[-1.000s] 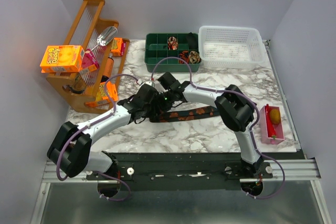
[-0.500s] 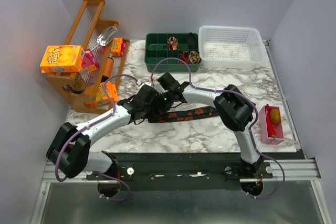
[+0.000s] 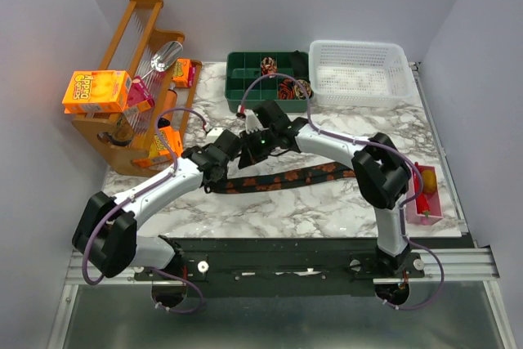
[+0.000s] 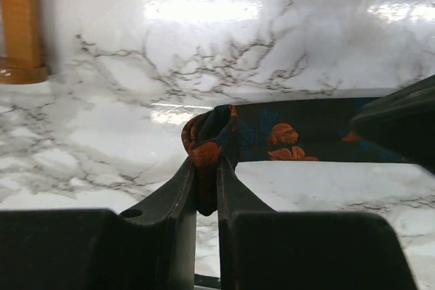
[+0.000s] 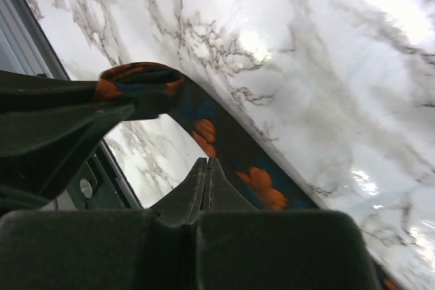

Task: Roll the ties
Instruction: Roll the tie at the center of the board.

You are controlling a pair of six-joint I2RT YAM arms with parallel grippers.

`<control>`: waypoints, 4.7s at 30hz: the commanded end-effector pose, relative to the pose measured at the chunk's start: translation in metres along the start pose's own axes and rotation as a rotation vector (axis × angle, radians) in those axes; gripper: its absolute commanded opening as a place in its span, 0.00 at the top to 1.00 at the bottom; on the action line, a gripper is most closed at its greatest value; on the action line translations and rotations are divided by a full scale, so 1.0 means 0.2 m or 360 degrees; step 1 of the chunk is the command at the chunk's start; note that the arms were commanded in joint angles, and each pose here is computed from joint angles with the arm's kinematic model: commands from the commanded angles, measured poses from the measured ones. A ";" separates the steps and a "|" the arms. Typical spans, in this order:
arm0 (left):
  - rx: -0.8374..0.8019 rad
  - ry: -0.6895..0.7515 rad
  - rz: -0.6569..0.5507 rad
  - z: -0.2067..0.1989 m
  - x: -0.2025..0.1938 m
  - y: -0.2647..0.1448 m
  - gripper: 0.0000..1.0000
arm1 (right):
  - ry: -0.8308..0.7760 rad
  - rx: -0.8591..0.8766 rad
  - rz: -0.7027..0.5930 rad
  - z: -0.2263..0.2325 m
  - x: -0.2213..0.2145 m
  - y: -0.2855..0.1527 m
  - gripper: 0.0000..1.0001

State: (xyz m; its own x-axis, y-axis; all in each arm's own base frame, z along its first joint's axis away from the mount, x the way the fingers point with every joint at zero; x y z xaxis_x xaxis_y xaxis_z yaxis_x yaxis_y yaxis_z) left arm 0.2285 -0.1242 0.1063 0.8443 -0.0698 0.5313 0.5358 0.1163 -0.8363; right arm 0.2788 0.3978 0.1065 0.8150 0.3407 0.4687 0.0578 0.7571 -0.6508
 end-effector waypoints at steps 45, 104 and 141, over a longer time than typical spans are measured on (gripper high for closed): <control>-0.0449 0.0082 0.0107 -0.46 -0.14 0.12 0.35 | 0.0059 -0.0174 0.0023 -0.24 -0.06 -0.14 1.00; -0.1163 -0.0816 -0.0099 -0.10 -0.12 0.21 0.32 | -0.0046 -0.0145 0.0283 -0.15 -0.29 0.20 1.00; -0.0513 -0.0109 0.0074 -0.20 0.02 0.10 0.84 | 0.0027 0.0015 0.0269 -0.07 -0.23 0.26 1.00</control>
State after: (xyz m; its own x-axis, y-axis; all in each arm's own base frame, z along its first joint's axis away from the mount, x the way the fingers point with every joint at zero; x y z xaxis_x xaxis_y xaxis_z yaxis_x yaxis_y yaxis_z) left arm 0.2464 -0.1688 0.0902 0.8588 0.0703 0.5075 0.5015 -0.3183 -0.8045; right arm 0.2531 0.4049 0.0455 0.8222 0.4494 0.3492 -0.0614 0.6800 -0.7306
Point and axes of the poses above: each gripper's point midway between its finger pads, its own y axis out along the fingers, its own z axis along the line the jaws close on, x = y × z, the point moved 3 cm from there along -y, back along the fingers, and after that the axes turned 4 degrees about y, right-handed, at the moved point
